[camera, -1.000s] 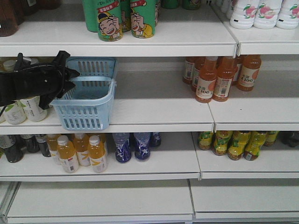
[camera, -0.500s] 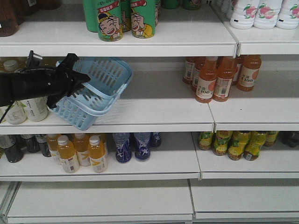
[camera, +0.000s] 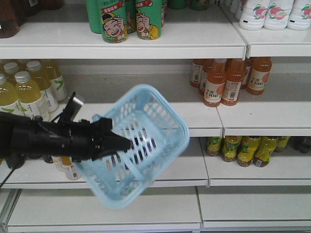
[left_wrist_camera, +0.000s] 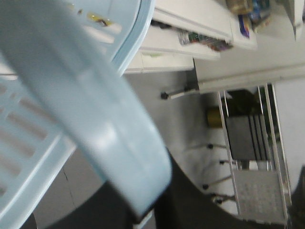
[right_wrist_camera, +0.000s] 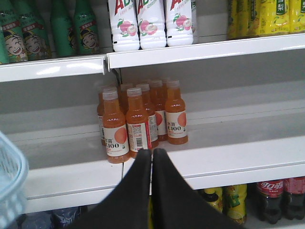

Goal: Place coke in basket with both arms
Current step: 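Lift the basket off the shelf with the left gripper and pull back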

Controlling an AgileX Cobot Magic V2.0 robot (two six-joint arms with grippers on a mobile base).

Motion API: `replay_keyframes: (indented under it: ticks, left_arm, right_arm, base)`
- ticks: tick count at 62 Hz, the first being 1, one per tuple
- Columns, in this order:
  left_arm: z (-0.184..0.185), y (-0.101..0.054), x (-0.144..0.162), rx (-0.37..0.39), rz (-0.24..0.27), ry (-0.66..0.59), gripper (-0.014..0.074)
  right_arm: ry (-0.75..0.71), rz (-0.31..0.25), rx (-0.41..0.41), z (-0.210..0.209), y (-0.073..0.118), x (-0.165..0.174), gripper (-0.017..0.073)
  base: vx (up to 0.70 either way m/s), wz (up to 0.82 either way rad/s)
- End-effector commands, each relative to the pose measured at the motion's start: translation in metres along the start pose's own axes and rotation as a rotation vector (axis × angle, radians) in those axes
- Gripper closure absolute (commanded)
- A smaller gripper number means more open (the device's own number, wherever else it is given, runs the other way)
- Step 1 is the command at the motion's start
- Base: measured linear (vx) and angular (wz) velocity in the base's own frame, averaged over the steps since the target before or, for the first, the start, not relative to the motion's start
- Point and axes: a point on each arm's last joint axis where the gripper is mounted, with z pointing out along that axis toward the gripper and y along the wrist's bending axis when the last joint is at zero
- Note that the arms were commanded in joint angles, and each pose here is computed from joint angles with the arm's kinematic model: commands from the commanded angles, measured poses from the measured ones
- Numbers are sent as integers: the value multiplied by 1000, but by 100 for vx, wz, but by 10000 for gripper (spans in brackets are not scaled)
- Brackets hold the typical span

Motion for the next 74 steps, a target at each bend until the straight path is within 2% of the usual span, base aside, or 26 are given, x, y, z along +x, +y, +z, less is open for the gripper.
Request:
replay_keyframes:
  ticks: [1, 9, 20, 22, 26, 30, 40, 49, 56, 74]
  left_arm:
    - [-16, -41, 33, 156, 102, 4, 601]
    - [-27, -59, 63, 211, 179, 33, 601]
    - [-39, -86, 84, 307, 275, 88, 599]
    - [-41, -91, 89, 329, 304, 100, 600]
    - [-44, -98, 95, 350, 352, 106, 600]
    - [-45, -104, 100, 360, 376, 110, 600]
    - [-40, -109, 107, 344, 391, 97, 600]
    - [-38, -113, 113, 364, 400, 124, 600]
    - [-37, -116, 117, 387, 432, 143, 600]
    - [-37, -116, 117, 387, 436, 142, 600]
  right_arm:
    - [-75, -9, -11, -1, 1, -5, 567]
    - [-75, -9, -11, -1, 1, -5, 567]
    - [-75, -9, -11, -1, 1, -5, 567]
    - [-75, -9, -11, -1, 1, -5, 567]
    - [-75, -9, -11, -1, 1, -5, 567]
    - [-75, -9, -11, -1, 1, -5, 567]
    - [-75, -9, -11, -1, 1, -5, 567]
    - [-75, -9, -11, -1, 1, -5, 567]
    - [-75, -9, -11, -1, 1, -5, 567]
    - [-75, -9, -11, -1, 1, -5, 567]
  base:
    - [0, 0]
    - [0, 0]
    - [0, 0]
    - [0, 0]
    - [0, 0]
    - [0, 0]
    - [0, 0]
    - [0, 0]
    - [0, 0]
    - [0, 0]
